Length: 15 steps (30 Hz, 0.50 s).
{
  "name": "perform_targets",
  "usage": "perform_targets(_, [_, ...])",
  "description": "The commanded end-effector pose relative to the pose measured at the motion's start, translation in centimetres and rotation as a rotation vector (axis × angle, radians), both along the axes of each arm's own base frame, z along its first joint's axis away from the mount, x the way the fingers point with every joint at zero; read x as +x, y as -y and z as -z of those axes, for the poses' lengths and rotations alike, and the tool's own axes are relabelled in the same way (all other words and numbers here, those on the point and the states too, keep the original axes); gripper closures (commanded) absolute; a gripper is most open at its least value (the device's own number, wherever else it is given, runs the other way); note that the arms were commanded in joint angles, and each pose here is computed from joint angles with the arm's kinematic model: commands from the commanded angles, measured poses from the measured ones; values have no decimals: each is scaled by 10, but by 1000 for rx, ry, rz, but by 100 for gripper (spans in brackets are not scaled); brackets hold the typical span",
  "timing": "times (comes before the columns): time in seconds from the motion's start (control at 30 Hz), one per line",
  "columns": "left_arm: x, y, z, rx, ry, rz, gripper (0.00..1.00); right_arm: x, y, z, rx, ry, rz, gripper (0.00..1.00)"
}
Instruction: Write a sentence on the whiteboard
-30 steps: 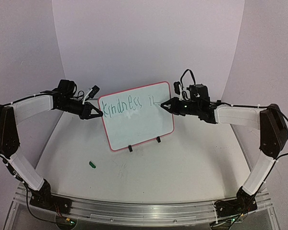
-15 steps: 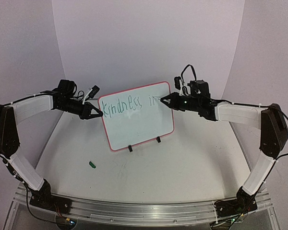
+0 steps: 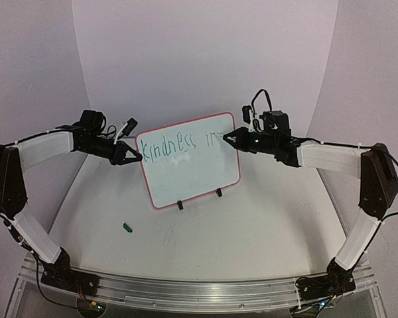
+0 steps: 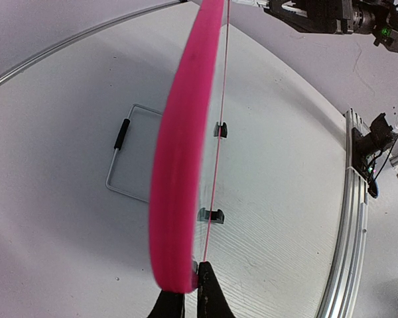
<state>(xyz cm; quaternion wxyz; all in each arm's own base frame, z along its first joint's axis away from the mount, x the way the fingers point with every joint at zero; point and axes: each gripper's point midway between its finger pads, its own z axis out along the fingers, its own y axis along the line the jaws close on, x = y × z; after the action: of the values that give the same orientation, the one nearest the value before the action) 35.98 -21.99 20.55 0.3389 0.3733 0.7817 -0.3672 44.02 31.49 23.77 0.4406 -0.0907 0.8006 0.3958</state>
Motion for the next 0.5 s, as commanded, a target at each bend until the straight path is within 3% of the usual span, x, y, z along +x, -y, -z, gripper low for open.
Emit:
perform_targets(0.0, [4,-5,7,63,11,-19,100,4,10,-14,13,40,41,100])
perform_targets(0.47, [4,-4,6,59,9,-19,100,-8,13,13,-3,-19,24,100])
